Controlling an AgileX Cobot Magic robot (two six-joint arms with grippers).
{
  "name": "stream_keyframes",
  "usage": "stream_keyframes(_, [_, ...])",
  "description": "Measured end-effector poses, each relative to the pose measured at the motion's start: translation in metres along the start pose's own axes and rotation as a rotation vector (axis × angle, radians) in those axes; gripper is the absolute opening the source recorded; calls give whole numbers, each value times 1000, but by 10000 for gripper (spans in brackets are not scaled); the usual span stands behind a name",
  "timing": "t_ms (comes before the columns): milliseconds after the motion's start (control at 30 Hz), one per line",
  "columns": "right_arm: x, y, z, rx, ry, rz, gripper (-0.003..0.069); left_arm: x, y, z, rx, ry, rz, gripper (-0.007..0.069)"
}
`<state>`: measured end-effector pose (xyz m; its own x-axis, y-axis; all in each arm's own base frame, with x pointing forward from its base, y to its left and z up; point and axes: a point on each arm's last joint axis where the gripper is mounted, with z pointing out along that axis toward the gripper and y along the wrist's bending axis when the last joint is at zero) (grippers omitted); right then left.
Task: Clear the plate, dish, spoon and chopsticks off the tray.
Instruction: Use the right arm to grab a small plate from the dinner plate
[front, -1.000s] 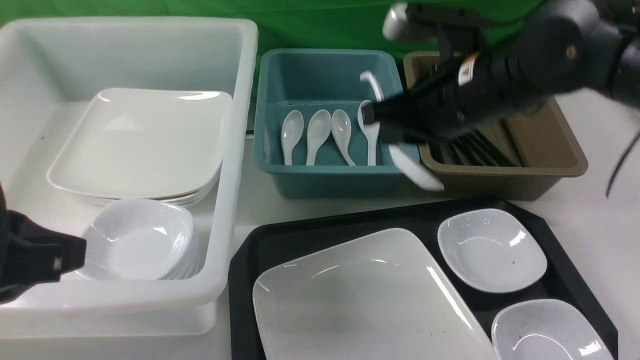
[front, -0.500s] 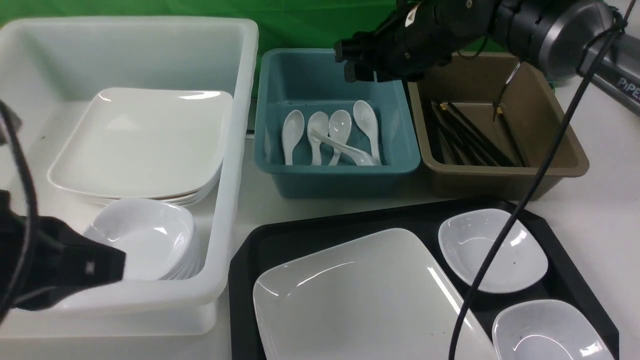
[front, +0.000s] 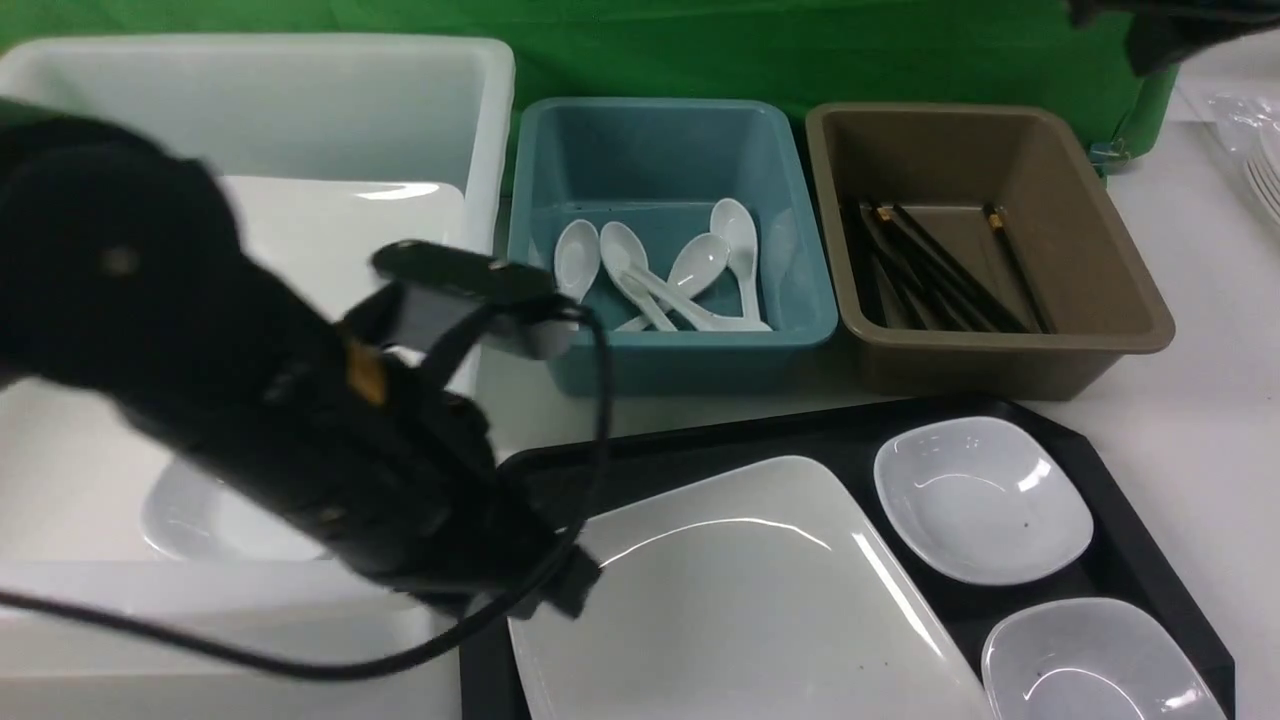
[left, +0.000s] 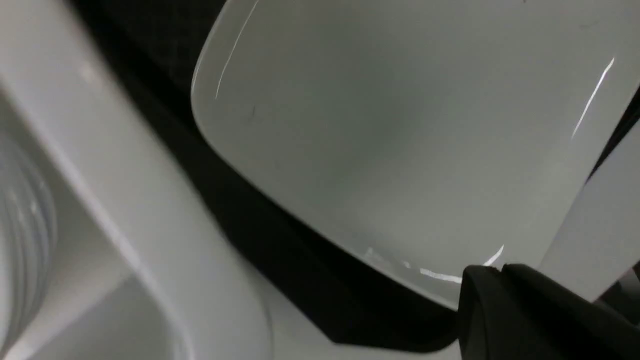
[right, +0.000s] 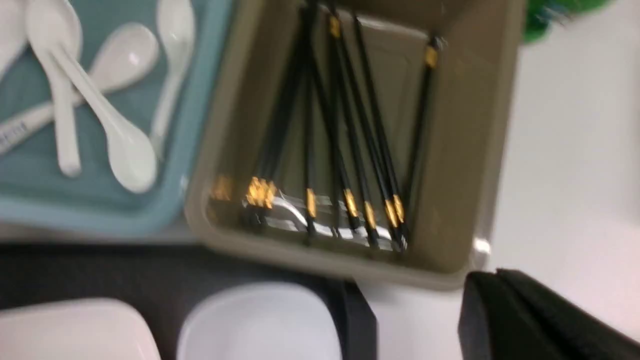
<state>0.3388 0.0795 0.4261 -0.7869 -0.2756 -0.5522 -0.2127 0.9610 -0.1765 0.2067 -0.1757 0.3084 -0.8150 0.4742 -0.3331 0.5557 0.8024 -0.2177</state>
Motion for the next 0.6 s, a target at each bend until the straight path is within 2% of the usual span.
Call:
stream_keyframes(133, [41,-6,-14,6,62,-3,17,-42,-1,28,-12,34,8,18])
stream_keyframes(267, [93,-5,-25,-2,122,0,17,-73,1,52,-22,54,33,83])
stream_keyframes(433, [141,-2,-27,-9,173,6,17,-86,2,63,-23,86,53,185])
stream_keyframes(533, [176,6,-12,-49,266,6,17,-87,2,65,-21,94,56,274])
stream_keyframes(600, [185,12,-2,-92,302,11,17,-87,1,65,-15,97,53,290])
